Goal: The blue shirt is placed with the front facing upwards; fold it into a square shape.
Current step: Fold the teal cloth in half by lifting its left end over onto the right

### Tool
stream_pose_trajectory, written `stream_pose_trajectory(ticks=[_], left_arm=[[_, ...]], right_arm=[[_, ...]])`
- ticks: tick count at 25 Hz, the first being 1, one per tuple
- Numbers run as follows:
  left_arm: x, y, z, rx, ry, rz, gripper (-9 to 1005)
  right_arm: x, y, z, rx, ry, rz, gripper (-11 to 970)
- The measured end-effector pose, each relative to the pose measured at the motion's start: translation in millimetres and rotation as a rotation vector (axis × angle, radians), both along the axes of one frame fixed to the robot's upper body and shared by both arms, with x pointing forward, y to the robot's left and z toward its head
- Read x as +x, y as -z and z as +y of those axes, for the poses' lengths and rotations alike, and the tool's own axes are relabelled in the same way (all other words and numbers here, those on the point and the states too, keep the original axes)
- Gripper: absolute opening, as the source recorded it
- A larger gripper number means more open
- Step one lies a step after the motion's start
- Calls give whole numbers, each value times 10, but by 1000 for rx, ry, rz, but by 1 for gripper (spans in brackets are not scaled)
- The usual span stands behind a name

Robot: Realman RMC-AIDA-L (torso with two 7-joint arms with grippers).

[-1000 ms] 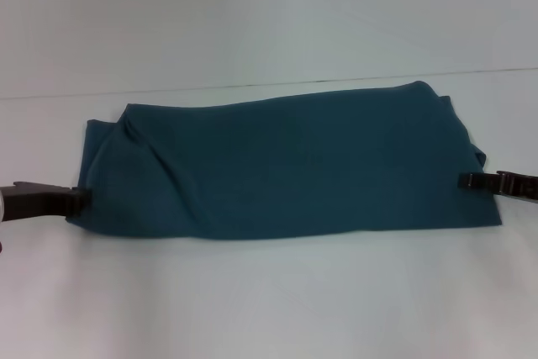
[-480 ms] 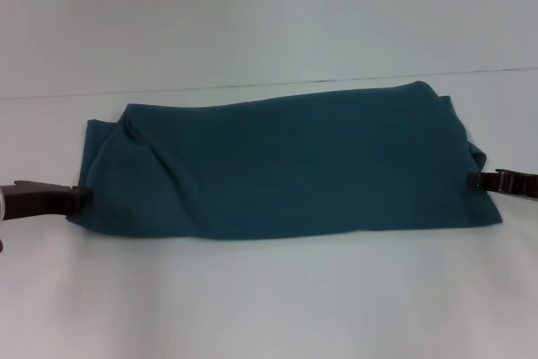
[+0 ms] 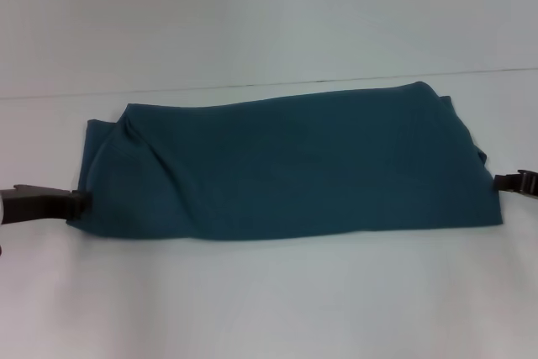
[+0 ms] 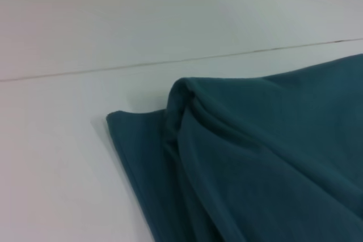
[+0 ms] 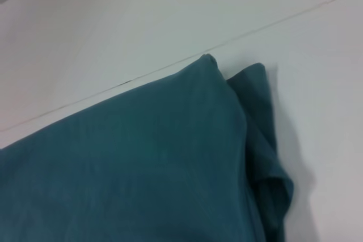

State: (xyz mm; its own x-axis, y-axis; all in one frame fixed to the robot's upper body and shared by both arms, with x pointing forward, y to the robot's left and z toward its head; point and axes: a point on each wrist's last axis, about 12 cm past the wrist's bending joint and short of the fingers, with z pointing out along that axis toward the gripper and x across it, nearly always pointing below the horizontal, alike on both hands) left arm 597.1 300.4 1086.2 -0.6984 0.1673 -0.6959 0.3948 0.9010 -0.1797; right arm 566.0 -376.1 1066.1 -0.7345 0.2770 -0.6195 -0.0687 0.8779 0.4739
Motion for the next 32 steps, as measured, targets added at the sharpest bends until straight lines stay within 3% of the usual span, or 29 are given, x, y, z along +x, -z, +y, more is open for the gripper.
stream_pose_trajectory(ticks=[17,32], left_arm=[[-104,-2,165,8,-29,4,12],[-155,-84,142,-28,11,25,13]], right_arm=[[-100,-22,-102,19,24,-5,0],[-81,-109,-99,39,-5,-28,22]])
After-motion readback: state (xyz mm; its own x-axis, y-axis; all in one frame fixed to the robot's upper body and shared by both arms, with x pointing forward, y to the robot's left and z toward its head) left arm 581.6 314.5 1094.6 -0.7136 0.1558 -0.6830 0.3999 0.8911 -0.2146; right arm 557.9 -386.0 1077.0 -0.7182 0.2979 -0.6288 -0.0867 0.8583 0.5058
